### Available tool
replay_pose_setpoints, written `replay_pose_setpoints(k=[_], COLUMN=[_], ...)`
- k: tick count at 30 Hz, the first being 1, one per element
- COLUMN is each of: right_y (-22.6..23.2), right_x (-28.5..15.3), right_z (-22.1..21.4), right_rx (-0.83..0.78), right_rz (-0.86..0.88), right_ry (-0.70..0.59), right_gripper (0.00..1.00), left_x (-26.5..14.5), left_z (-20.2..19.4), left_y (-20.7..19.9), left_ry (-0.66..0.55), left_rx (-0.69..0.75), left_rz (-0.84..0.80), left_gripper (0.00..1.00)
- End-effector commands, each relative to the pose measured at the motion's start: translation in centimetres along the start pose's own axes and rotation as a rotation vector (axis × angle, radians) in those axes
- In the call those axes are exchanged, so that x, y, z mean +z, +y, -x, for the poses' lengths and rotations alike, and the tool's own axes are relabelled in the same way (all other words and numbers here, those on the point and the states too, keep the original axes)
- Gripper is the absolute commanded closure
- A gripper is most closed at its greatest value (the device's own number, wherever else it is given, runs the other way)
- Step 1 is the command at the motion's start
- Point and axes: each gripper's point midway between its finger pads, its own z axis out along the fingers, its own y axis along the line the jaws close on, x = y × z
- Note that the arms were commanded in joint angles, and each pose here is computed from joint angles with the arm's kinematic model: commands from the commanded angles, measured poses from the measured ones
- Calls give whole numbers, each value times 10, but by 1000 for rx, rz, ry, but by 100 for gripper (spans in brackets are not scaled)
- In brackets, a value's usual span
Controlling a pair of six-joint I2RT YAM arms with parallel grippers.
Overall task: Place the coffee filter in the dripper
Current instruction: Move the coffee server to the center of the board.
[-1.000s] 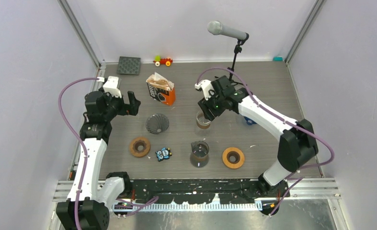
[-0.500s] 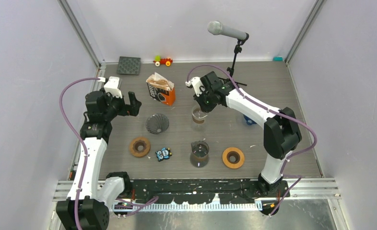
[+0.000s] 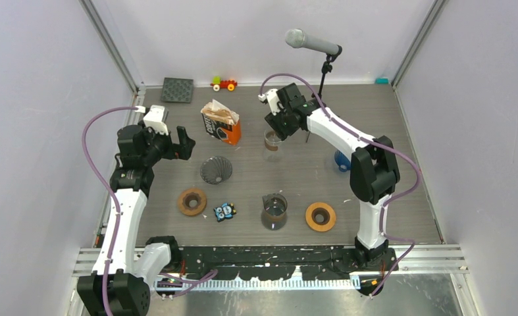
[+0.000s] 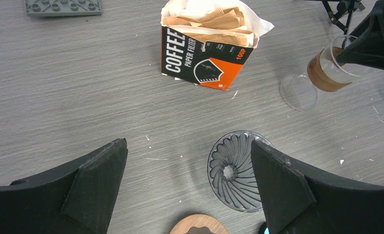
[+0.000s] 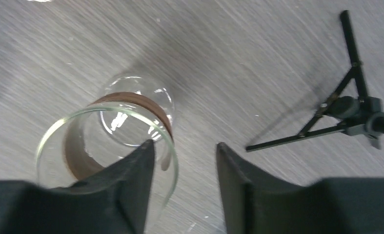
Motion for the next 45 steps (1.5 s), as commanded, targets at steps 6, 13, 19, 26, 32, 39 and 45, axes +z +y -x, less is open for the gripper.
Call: replay_pose_setpoints(k=[6,13,19,26,32,39,45], right_y=[-16,17,86,155,188,215,229], right_x=[-87,-159,-193,-210,-195,-175,-155], right_z=[28,-22,-71,-86,-101,-116,-131], right_rx=[-14,-104,-235,-436,-629,-784,-853], right_rz=[-63,57,337,534,543,545,556], right_ry=[-154,-169,-217,-171,-95,-21,58], right_gripper=[30,30,30,37,39,40,44], left_x=[0,1,5,6,4,5,4], left_z=[9,8,2,1,3,1,2], left_y=[-3,-3,-3,4,6,8,6], left_ry=[-28,-21,-2,-23,-39,-38,-40], left_rx=[-2,-9,-21,-4,6,12,12], left_rz=[-22,-25,-32,6,21,26,18], left_gripper=[0,0,0,0,0,0,0])
